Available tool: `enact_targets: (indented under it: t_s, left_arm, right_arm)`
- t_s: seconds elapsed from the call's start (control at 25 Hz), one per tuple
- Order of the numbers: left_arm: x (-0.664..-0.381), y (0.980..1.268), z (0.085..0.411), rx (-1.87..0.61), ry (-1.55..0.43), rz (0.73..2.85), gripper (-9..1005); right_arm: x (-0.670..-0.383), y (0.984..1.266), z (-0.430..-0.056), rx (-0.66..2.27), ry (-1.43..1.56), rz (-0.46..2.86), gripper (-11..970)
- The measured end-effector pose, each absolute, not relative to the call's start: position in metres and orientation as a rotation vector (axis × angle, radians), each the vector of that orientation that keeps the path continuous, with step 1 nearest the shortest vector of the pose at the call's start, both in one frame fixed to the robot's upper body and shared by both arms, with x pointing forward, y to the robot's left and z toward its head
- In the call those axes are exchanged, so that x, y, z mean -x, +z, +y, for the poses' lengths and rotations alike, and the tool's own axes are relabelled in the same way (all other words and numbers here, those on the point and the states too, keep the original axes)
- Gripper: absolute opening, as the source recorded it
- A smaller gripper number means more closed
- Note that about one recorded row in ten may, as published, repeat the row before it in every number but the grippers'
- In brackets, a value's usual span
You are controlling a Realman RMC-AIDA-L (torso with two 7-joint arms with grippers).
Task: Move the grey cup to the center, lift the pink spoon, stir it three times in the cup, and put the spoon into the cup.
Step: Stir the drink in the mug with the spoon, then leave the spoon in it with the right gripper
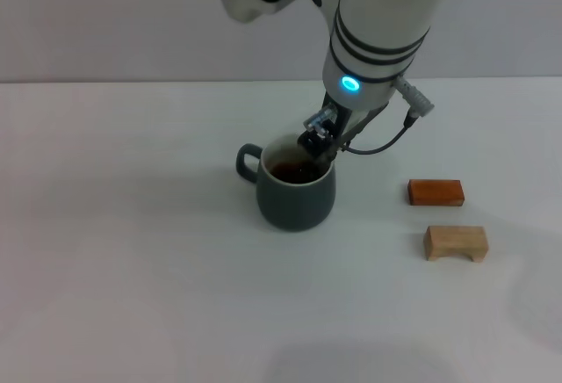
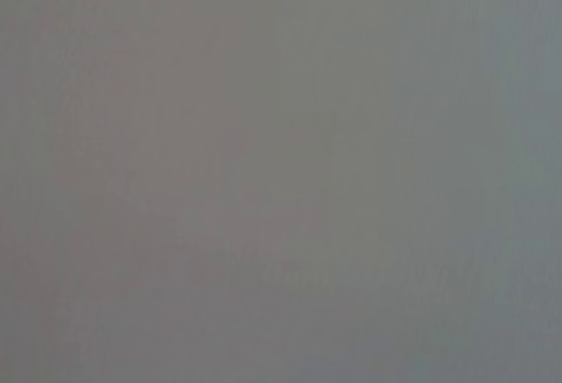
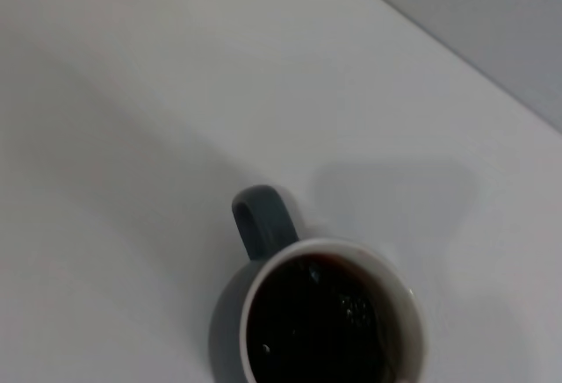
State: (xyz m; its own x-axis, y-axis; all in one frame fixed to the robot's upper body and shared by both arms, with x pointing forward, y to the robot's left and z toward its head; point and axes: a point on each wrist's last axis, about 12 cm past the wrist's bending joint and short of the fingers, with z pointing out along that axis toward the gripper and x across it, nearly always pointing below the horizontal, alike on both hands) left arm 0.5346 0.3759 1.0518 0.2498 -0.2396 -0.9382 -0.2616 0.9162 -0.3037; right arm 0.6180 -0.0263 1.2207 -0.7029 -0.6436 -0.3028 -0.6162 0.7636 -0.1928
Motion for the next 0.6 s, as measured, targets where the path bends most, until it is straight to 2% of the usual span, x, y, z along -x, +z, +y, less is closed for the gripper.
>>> enact_targets:
  t_s: [0.2,0.44,0.6]
  left_arm:
    - [-0.528,1.052,0.376,0.413,0.02,1.313,13]
    - [-0.527,1.053,0.376,0.396,0.02,1.301,13]
    - [-0.526,1.053,0.376,0.391,0.02,1.298,13]
  right_arm:
    - [-0.619,1.202,-0.026,0.966,-0.122,2.598,130]
    - [-0.617,1.196,-0.023,0.979,-0.103,2.577,311]
    - [-0.614,1.198,-0.02,0.995,-0.087,2.543,310]
